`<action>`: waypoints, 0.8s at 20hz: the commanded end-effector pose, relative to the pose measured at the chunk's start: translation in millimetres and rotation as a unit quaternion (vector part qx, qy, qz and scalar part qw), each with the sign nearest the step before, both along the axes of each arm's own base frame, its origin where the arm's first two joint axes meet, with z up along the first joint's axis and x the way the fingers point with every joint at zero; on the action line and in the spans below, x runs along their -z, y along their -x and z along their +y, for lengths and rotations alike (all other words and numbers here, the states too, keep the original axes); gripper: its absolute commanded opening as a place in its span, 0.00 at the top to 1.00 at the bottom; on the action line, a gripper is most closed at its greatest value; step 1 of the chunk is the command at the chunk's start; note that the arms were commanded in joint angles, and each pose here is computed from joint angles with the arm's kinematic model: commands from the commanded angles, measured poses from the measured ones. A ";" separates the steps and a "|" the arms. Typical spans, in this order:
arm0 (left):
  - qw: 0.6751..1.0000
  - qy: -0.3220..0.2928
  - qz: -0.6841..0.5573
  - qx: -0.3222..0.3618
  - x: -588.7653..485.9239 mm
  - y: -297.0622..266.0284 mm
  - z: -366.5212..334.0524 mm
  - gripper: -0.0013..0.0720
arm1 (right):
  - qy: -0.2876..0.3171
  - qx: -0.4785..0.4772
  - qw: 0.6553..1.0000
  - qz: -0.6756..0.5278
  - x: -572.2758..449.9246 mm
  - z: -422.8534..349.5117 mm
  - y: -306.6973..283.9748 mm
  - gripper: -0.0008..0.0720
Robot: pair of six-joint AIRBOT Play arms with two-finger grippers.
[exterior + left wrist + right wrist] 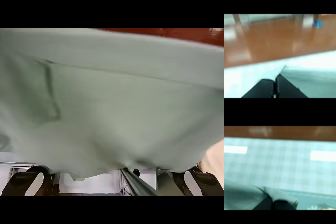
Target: Fold the shirts.
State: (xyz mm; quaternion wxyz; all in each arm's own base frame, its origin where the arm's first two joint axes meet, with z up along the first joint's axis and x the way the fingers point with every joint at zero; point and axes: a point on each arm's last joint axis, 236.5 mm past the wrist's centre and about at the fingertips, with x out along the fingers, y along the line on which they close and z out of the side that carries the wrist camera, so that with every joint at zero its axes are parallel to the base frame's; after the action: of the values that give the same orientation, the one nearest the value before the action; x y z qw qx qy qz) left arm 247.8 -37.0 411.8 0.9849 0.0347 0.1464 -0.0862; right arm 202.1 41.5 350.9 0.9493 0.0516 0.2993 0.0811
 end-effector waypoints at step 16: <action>0.921 0.270 0.275 -0.051 348.7 -293.0 -39.8 0.96 | -0.157 0.059 0.953 0.251 326.1 -40.5 -298.4 0.95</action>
State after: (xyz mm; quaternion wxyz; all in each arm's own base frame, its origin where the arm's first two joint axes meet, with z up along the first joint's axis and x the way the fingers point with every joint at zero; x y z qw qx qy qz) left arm 515.1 -70.0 96.4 0.8961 -0.2067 0.3834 -0.0855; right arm 466.0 4.2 57.9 0.8384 0.2138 0.4978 0.0597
